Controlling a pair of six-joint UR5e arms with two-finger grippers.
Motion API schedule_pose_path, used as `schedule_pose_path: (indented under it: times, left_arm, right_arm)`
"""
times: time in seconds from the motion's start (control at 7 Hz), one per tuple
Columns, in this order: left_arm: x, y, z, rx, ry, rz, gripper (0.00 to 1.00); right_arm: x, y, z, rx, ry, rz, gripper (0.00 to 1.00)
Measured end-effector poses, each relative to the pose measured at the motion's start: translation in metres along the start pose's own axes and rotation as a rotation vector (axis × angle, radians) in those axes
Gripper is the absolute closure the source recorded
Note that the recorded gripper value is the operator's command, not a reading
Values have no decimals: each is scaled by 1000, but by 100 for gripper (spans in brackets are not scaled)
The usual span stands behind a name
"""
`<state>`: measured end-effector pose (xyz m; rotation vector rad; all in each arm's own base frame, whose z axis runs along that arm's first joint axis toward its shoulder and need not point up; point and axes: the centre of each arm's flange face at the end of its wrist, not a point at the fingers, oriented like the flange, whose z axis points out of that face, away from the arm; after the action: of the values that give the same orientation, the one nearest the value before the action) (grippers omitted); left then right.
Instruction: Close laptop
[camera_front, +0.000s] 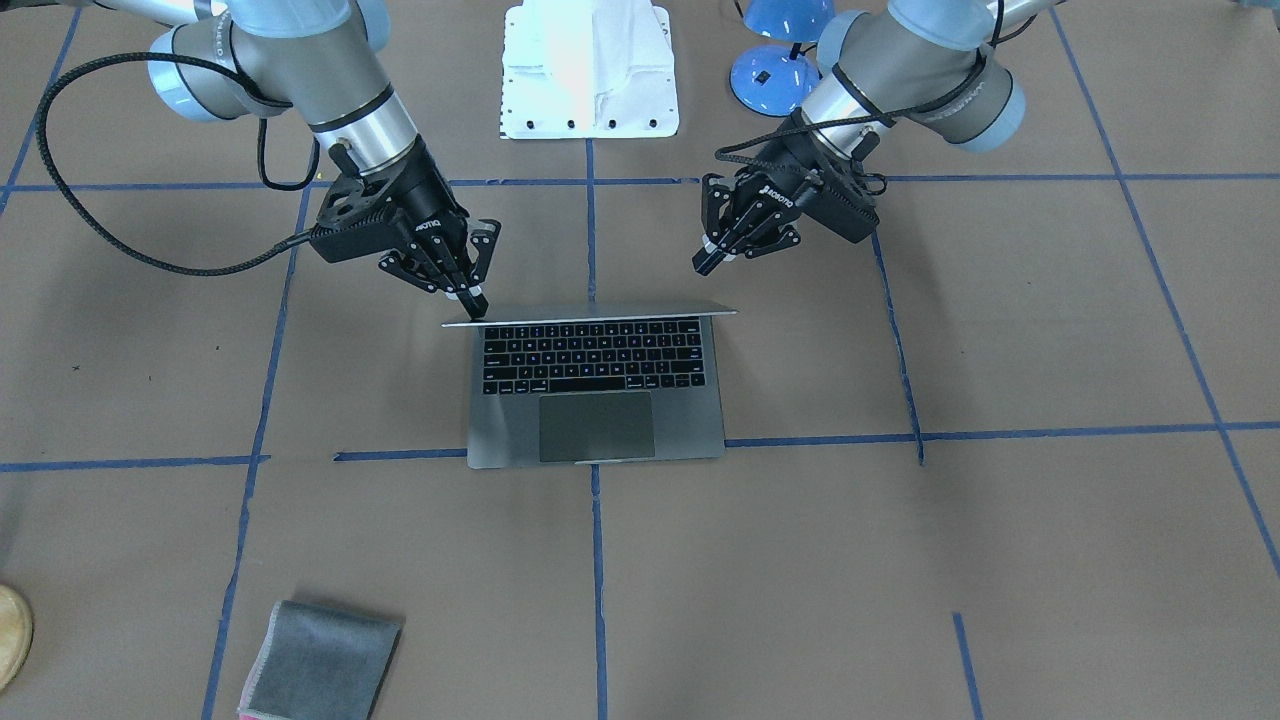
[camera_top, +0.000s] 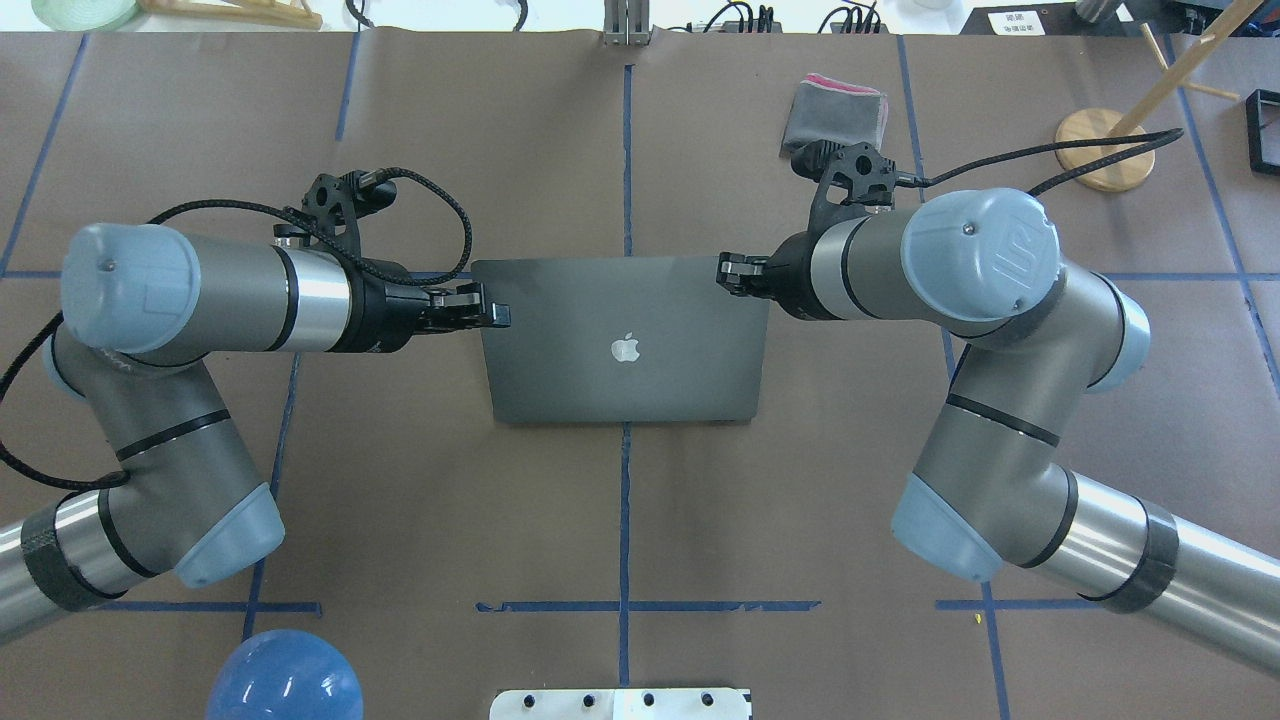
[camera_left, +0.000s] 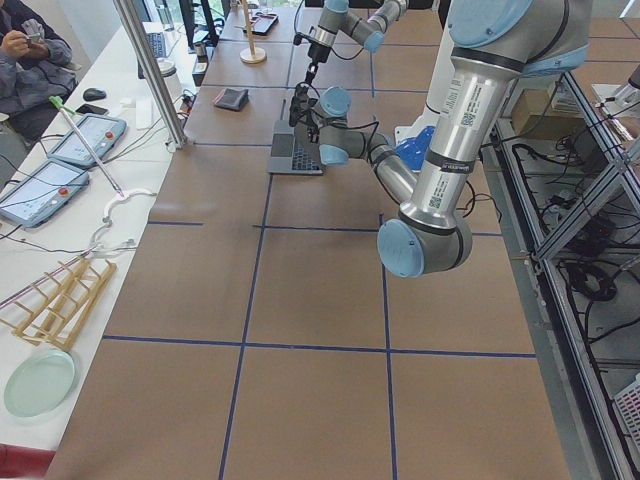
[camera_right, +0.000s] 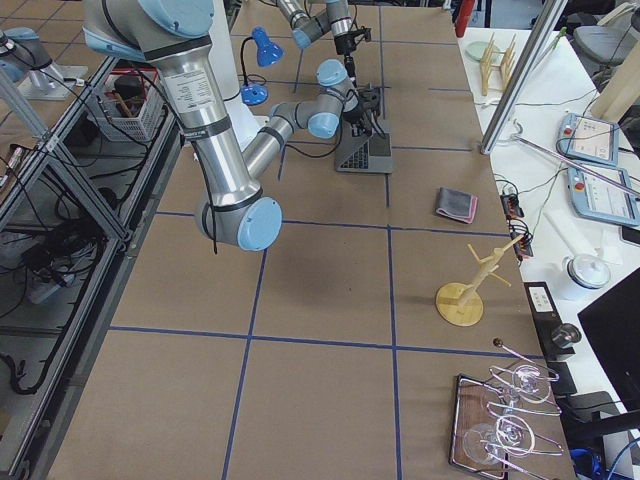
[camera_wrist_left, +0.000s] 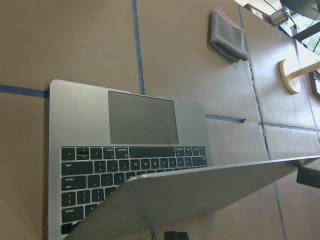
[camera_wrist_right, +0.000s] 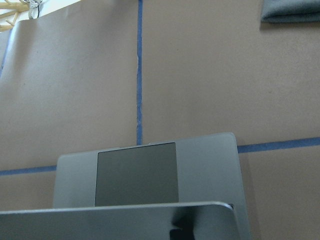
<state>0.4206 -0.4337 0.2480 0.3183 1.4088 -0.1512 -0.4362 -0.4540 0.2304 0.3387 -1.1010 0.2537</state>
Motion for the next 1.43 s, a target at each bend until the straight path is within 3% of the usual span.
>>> schedule_pose_path:
  times: [0.29,0.57,0.86,1.0,1.14,1.29,1.43]
  left_arm:
    - [-12,-24,35,23,-57,-15,100]
    - [-35,-51,91,73,-159,-17,100]
    - [-65,-61,130,80,-249,6,100]
    - [-68,-64,137,80,-265,17,100]
    - [-61,-76,134,74,-252,19,69]
    - [-54,-94,122,39,-227,6,1]
    - [-56,-111,107,-16,-211,-14,1]
  right_arm:
    - [-2,-22,33,4,48,16,100]
    - [-1,-36,72,-2,107,23,100]
    - [1,-41,101,-15,153,28,100]
    - [1,-43,107,-19,161,29,98]
    - [-2,-52,103,-34,151,34,79]
    - [-2,-67,94,-66,134,49,13]
    - [5,-79,87,-98,128,67,1]
